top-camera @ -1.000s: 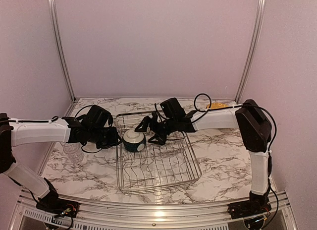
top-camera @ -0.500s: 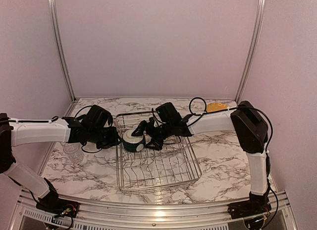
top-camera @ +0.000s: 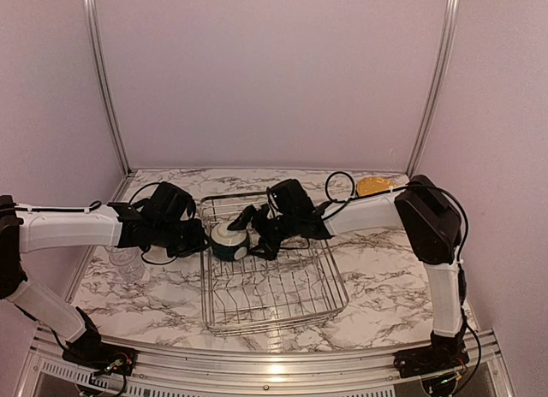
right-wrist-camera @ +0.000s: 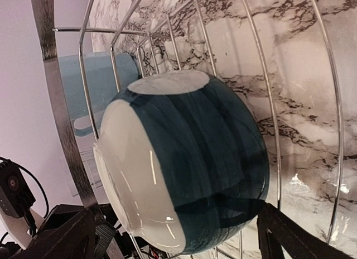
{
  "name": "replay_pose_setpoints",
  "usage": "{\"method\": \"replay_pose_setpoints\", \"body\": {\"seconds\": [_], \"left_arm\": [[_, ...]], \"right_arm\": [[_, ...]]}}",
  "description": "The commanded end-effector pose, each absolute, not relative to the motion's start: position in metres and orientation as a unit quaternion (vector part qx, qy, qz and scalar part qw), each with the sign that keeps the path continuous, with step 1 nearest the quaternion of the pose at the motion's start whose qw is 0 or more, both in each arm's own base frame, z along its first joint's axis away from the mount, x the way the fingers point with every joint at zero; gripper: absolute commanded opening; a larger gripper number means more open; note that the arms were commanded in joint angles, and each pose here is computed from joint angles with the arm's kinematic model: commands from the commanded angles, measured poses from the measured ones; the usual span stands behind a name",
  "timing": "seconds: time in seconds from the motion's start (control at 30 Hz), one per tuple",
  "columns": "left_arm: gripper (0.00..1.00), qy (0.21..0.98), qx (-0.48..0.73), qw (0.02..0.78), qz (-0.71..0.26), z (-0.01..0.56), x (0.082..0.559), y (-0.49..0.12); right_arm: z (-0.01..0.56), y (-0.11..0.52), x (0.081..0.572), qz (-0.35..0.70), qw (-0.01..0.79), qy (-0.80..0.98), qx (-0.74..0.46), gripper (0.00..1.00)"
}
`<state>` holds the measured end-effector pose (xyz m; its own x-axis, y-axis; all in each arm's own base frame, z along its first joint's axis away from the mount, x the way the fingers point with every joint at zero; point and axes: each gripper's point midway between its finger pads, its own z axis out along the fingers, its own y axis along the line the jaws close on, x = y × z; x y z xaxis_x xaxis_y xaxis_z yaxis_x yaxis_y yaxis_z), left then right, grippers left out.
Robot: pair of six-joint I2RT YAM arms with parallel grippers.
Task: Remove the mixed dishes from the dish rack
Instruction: Grab the bowl from the dish rack.
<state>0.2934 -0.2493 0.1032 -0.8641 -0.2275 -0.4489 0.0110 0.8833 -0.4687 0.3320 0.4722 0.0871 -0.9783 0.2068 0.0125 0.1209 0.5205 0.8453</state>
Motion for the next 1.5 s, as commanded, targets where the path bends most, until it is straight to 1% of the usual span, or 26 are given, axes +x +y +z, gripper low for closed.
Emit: {"method": "replay_pose_setpoints", "body": {"seconds": [0.0,0.2,0.4,0.57,0.73,0.83,1.0,1.13,1.3,1.47], "left_arm": [[0.24,0.928,-0.050,0.263,-0.257,0.105,0.294,-0.261],[0.24,0.928,-0.046,0.254,-0.269,0.104,0.291,-0.266],[0.24,0.929,-0.044,0.253,-0.268,0.104,0.287,-0.266],[0.24,0.928,-0.044,0.253,-0.271,0.105,0.288,-0.268],[0.24,0.927,-0.045,0.253,-0.272,0.106,0.287,-0.270],[0.24,0.928,-0.044,0.253,-0.270,0.105,0.286,-0.270],[0.24,0.929,-0.045,0.253,-0.266,0.105,0.284,-0.268],[0.24,0.929,-0.048,0.253,-0.266,0.105,0.283,-0.266],[0.24,0.929,-0.049,0.252,-0.267,0.105,0.283,-0.266],[0.24,0.929,-0.048,0.253,-0.267,0.106,0.283,-0.267]], "right_arm": [[0.077,0.470,0.337,0.473,0.046,0.869,0.137,0.99],[0.072,0.471,0.347,0.478,0.058,0.864,0.147,0.99],[0.101,0.477,0.353,0.530,0.100,0.834,0.119,0.98],[0.104,0.476,0.360,0.549,0.103,0.821,0.117,0.98],[0.113,0.471,0.367,0.567,0.147,0.804,0.107,0.98],[0.116,0.469,0.371,0.578,0.157,0.793,0.107,0.98],[0.126,0.471,0.373,0.603,0.167,0.774,0.101,0.94],[0.137,0.471,0.375,0.611,0.182,0.764,0.096,0.93],[0.134,0.477,0.377,0.622,0.170,0.757,0.101,0.93],[0.141,0.481,0.378,0.644,0.171,0.739,0.096,0.87]]}}
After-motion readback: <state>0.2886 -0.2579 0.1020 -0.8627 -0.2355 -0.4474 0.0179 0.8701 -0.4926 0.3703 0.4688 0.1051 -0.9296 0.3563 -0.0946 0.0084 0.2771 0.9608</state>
